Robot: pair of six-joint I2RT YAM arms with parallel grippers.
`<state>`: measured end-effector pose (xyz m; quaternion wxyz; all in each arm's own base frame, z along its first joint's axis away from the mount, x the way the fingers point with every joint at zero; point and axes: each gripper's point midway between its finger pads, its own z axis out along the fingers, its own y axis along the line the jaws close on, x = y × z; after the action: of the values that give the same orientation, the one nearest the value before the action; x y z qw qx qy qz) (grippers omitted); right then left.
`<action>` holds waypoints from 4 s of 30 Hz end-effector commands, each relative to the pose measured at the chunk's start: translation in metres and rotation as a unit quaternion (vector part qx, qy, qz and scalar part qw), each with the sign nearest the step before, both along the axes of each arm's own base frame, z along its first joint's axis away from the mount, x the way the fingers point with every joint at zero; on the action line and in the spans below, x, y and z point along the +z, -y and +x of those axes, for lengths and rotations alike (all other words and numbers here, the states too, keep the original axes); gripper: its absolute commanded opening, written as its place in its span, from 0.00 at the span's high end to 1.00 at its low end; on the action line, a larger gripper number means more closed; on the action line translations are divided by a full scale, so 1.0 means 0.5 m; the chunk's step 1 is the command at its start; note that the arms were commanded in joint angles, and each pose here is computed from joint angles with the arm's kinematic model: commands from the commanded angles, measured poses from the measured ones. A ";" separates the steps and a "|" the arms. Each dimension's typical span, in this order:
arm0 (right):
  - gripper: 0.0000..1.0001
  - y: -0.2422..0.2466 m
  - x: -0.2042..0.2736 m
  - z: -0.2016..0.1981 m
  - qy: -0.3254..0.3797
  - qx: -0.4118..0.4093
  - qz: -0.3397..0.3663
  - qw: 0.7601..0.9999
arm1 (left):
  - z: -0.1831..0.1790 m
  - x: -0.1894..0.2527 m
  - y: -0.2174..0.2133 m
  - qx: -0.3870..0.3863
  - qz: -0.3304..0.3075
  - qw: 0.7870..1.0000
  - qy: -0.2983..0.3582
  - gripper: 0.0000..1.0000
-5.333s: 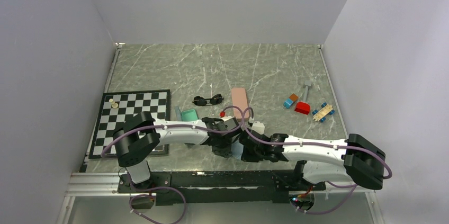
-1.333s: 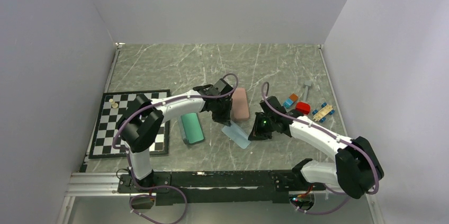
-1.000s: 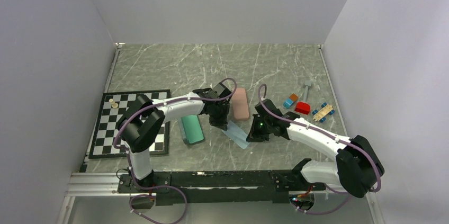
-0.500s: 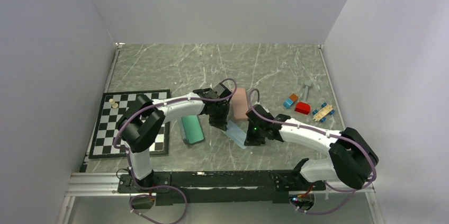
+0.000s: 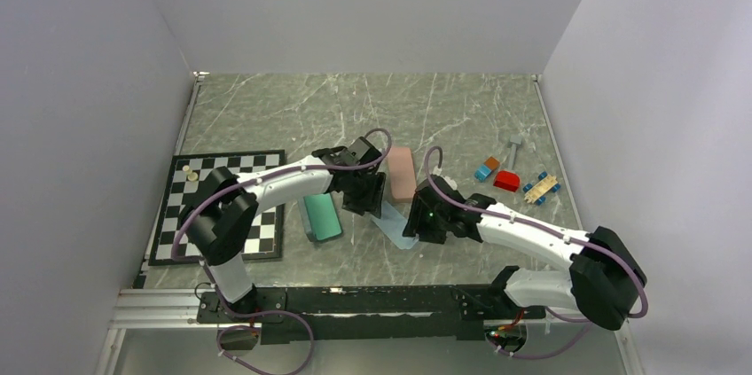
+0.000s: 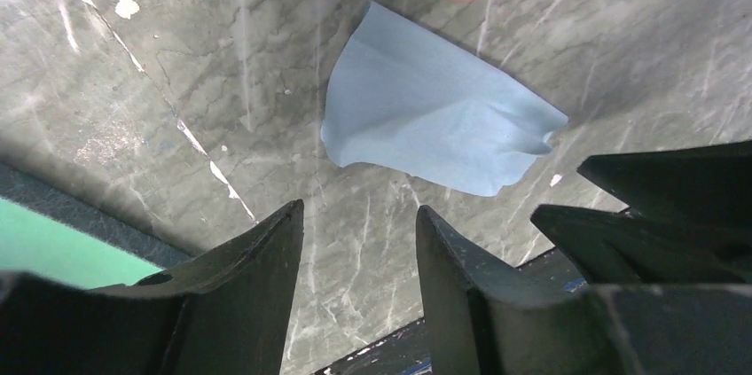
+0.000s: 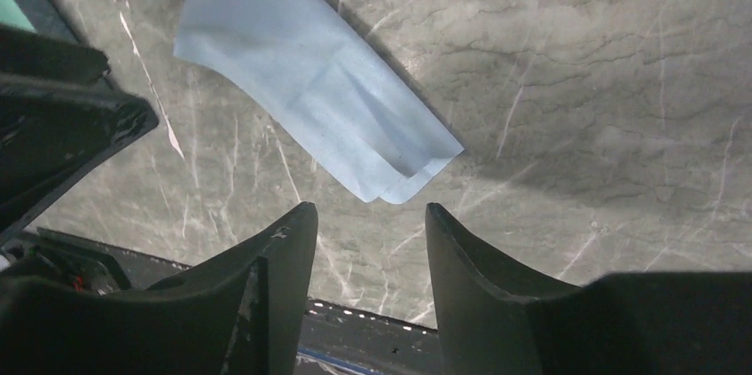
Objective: Organize the sunglasses
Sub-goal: Move the folded cleaning cloth to the center of the board, then pick up the folded cleaning cloth from the center of the board, then place the folded cleaning cloth in the sunglasses case.
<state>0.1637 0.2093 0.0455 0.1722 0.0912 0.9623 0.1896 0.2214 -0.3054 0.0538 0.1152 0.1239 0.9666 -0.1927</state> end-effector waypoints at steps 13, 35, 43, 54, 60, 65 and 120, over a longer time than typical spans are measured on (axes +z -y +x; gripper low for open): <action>0.54 -0.002 -0.050 0.019 -0.016 -0.085 -0.004 0.996 | 0.035 0.053 0.007 0.003 -0.028 0.998 0.057 0.13; 1.00 0.077 -0.077 -0.010 -0.013 -0.094 -0.079 0.992 | 0.052 0.050 -0.023 0.031 -0.037 0.997 0.060 0.06; 1.00 0.122 -0.072 -0.024 0.001 -0.042 -0.089 0.995 | 0.046 0.046 0.001 0.007 -0.060 0.997 0.050 0.15; 1.00 0.131 -0.080 -0.021 -0.006 -0.017 -0.072 0.997 | 0.032 -0.004 0.096 -0.058 -0.043 0.997 0.042 0.35; 1.00 0.127 -0.081 -0.027 -0.008 -0.006 -0.060 0.998 | 0.027 -0.045 0.120 -0.065 0.002 0.997 0.037 0.45; 1.00 0.117 -0.083 -0.029 -0.009 -0.001 -0.044 0.999 | 0.011 -0.076 0.120 -0.071 0.049 0.996 0.034 0.57; 1.00 -0.361 0.081 0.067 0.112 0.088 0.135 0.981 | 0.078 0.135 -0.214 -0.056 0.260 0.932 0.247 1.00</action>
<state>0.1878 0.3553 0.0792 0.2345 -0.0094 0.9198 0.3144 0.2449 -0.2166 0.1105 0.2816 0.2356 0.9287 0.0509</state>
